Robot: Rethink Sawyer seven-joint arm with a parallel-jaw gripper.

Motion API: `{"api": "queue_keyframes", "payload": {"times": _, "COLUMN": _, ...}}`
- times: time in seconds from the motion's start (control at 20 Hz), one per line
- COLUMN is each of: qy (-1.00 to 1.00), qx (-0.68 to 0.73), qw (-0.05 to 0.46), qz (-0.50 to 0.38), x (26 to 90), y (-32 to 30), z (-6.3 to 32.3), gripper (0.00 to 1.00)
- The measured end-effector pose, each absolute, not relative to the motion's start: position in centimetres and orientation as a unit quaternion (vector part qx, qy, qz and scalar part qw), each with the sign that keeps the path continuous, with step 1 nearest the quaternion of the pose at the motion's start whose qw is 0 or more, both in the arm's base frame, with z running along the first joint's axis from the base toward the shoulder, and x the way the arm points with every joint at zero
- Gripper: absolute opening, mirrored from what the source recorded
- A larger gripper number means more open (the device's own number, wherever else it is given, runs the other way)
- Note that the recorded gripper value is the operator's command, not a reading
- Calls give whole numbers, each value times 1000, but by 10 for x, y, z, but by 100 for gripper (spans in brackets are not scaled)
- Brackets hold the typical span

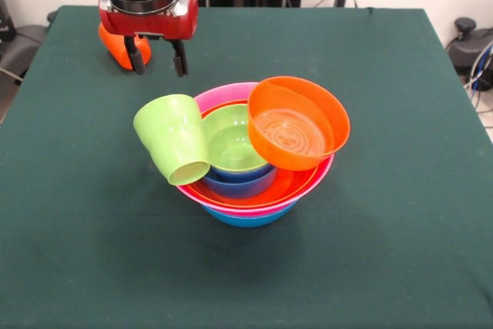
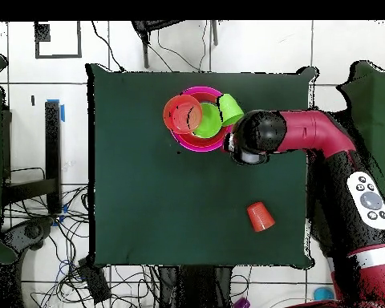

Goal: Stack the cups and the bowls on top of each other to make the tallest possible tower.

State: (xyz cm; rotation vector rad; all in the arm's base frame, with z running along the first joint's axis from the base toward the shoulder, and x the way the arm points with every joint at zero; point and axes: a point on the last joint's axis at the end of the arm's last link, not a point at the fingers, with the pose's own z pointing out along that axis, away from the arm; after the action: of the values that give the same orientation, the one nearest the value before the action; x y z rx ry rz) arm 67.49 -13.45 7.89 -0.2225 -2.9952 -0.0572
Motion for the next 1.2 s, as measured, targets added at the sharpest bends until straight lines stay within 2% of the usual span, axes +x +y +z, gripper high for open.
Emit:
{"api": "queue_keyframes", "payload": {"times": 0.8, "qy": -995, "qx": -84, "qw": 51, "qz": -10, "x": 714, "y": -140, "z": 61, "gripper": 100}}
{"api": "queue_keyframes", "payload": {"times": 1.2, "qy": -995, "qx": -83, "qw": 59, "qz": -10, "x": 697, "y": -145, "z": 77, "gripper": 100}}
